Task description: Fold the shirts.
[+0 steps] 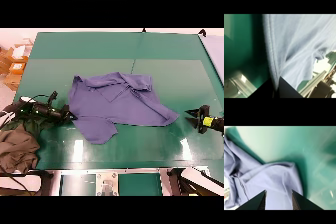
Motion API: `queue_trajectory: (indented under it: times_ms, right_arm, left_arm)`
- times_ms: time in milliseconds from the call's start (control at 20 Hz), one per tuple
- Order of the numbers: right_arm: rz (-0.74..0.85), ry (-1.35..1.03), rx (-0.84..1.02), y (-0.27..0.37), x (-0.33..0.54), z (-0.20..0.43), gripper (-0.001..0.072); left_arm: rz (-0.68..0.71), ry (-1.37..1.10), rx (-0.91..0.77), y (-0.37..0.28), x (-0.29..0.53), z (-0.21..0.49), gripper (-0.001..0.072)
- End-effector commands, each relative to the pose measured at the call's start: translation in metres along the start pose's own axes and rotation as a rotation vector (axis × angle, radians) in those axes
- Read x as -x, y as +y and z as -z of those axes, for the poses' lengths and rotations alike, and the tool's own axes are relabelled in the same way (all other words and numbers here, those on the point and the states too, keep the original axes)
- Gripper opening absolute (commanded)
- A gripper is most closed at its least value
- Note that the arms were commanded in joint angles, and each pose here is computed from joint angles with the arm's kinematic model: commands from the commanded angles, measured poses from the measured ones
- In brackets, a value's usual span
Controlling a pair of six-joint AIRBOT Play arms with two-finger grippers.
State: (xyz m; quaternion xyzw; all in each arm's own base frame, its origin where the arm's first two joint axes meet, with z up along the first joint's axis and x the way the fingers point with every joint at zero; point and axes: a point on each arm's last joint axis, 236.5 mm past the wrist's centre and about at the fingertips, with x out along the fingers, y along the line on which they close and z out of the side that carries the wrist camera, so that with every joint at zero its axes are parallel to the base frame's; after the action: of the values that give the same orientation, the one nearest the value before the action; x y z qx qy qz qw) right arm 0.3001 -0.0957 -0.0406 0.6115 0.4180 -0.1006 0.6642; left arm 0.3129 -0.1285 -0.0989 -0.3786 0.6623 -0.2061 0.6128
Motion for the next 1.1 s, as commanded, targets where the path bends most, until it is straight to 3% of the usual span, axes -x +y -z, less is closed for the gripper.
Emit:
queue_trajectory:
  times_ms: [0,150,250,600,750,950,1050]
  right_arm:
    - [0.045,-0.012,0.149,0.012,0.019,-0.019,0.0376]
    - [0.174,0.069,0.238,-0.010,0.025,-0.008,0.0437]
    - [0.213,0.135,0.209,-0.031,0.014,0.003,0.0437]
    - [0.109,0.255,0.231,-0.034,-0.060,0.008,0.0429]
    - [0.119,0.288,0.261,-0.029,-0.079,0.004,0.0349]
    - [0.093,0.335,0.333,-0.016,-0.080,0.008,0.0014]
    - [0.071,0.364,0.353,-0.006,-0.074,0.011,0.0013]
  left_arm:
    - [0.015,0.024,-0.021,-0.004,0.000,0.006,0.0026]
    - [0.018,0.031,-0.037,-0.004,0.001,0.007,0.0026]
    - [0.015,0.033,-0.041,-0.003,0.001,0.008,0.0026]
    - [0.016,0.033,-0.040,-0.004,0.001,0.008,0.0026]
    - [0.016,0.033,-0.040,-0.004,0.001,0.008,0.0026]
    - [0.016,0.033,-0.040,-0.004,0.001,0.008,0.0026]
    - [0.023,0.035,-0.039,-0.006,0.001,0.008,0.0026]
